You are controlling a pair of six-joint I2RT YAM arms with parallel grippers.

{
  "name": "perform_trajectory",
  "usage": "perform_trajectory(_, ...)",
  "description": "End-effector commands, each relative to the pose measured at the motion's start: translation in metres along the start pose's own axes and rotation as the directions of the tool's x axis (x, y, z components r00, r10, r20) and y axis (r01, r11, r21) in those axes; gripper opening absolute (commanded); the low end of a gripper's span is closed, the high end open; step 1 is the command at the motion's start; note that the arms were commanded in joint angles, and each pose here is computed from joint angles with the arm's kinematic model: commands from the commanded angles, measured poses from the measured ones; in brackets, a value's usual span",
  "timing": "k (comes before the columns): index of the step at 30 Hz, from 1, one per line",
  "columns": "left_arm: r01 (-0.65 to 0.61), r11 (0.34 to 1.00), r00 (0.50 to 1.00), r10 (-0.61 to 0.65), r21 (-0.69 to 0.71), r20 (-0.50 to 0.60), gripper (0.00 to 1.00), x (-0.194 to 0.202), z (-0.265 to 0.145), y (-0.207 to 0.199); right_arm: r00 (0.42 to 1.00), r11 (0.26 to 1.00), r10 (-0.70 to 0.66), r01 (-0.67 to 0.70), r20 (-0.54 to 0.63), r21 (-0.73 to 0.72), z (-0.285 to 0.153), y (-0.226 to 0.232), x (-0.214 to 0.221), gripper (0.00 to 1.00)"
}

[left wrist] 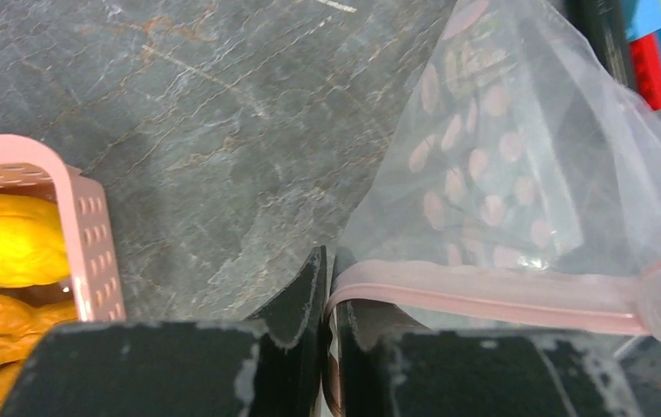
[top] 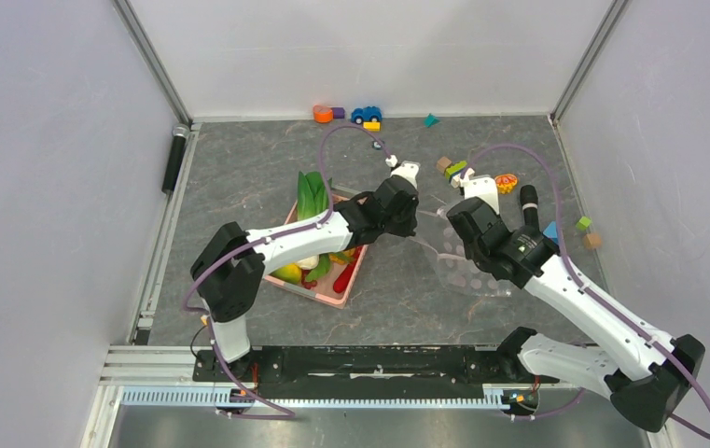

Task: Place the food in the zip-top bag and seal the zipper
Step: Open the zipper of the food storage bag at the center of the board.

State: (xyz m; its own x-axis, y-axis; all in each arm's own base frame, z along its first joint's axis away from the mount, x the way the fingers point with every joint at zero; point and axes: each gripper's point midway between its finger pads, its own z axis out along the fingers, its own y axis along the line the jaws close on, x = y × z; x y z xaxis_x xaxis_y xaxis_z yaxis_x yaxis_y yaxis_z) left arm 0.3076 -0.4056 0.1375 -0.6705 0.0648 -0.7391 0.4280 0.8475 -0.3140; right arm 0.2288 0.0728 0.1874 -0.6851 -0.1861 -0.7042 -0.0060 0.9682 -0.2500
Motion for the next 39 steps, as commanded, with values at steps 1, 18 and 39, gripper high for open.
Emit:
perform_trajectory(1,-0.082,0.996,0.995,0.080,-0.033,-0.060,0.13,0.016,0.007,0.035,0.996,0.994,-0.008,0.017,0.086,-0.110,0.005,0.018,-0.013,0.00)
perform_trajectory(18,-0.040,0.941,0.994,0.071,0.337,-0.078,0.63,0.015,-0.050,-0.027,0.958,0.960,0.164,-0.101,0.234,-0.259,0.020,0.053,-0.031,0.00)
perform_trajectory(39,-0.156,0.929,0.979,0.191,-0.336,0.075,1.00,-0.064,-0.125,0.105,0.975,0.985,0.093,-0.061,0.201,-0.160,0.038,0.046,-0.018,0.00)
